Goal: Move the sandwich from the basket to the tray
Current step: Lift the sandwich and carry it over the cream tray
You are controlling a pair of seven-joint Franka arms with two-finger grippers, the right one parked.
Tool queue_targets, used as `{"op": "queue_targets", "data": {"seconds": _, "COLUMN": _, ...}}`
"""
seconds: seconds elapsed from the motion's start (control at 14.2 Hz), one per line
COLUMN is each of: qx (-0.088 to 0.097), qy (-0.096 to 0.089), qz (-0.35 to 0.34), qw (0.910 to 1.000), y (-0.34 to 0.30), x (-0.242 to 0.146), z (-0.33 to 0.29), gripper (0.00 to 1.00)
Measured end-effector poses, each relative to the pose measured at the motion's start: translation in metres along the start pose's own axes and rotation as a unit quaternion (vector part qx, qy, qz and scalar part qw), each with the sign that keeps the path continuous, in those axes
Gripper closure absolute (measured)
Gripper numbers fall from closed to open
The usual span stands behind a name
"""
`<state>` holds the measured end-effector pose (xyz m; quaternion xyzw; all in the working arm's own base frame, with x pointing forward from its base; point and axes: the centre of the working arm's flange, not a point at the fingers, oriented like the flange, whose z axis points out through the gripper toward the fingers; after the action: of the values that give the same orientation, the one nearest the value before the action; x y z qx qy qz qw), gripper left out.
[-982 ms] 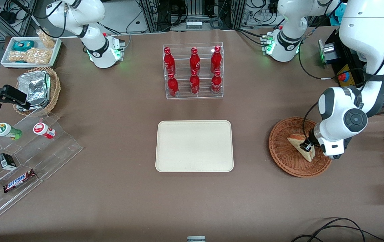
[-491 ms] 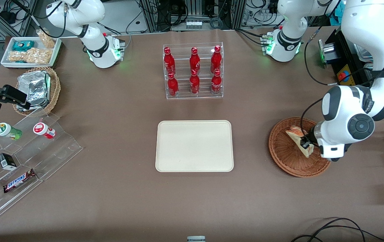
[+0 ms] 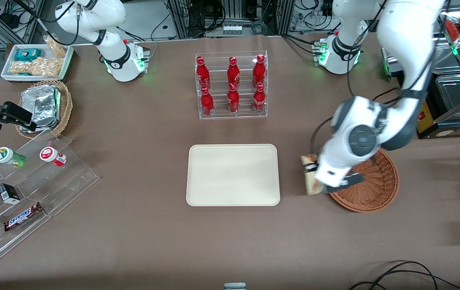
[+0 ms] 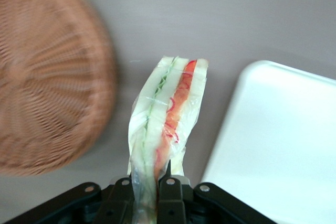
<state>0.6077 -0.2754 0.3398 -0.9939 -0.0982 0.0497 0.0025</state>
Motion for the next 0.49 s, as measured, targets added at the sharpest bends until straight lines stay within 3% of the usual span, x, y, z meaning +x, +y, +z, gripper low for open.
{"op": "queue_targets", "data": {"seconds": 0.14, "qx": -0.008, "qy": 0.003, "qz": 0.036, "qw": 0.9993, "y": 0.047, "x": -0.011, "z": 0.011, "gripper": 0.86}}
{"op": "queue_targets", "data": {"seconds": 0.35, "qx": -0.042, "qy": 0.018, "qz": 0.060, "qw": 0.9971, "y": 0.111, "x": -0.026, "z": 0.033, "gripper": 0.86}}
{"op": "queue_targets", "data": {"seconds": 0.49, "qx": -0.057, "qy": 0.017, "qz": 0.049, "qw": 0.9970, "y": 0.145, "x": -0.036, "z": 0.049, "gripper": 0.86}}
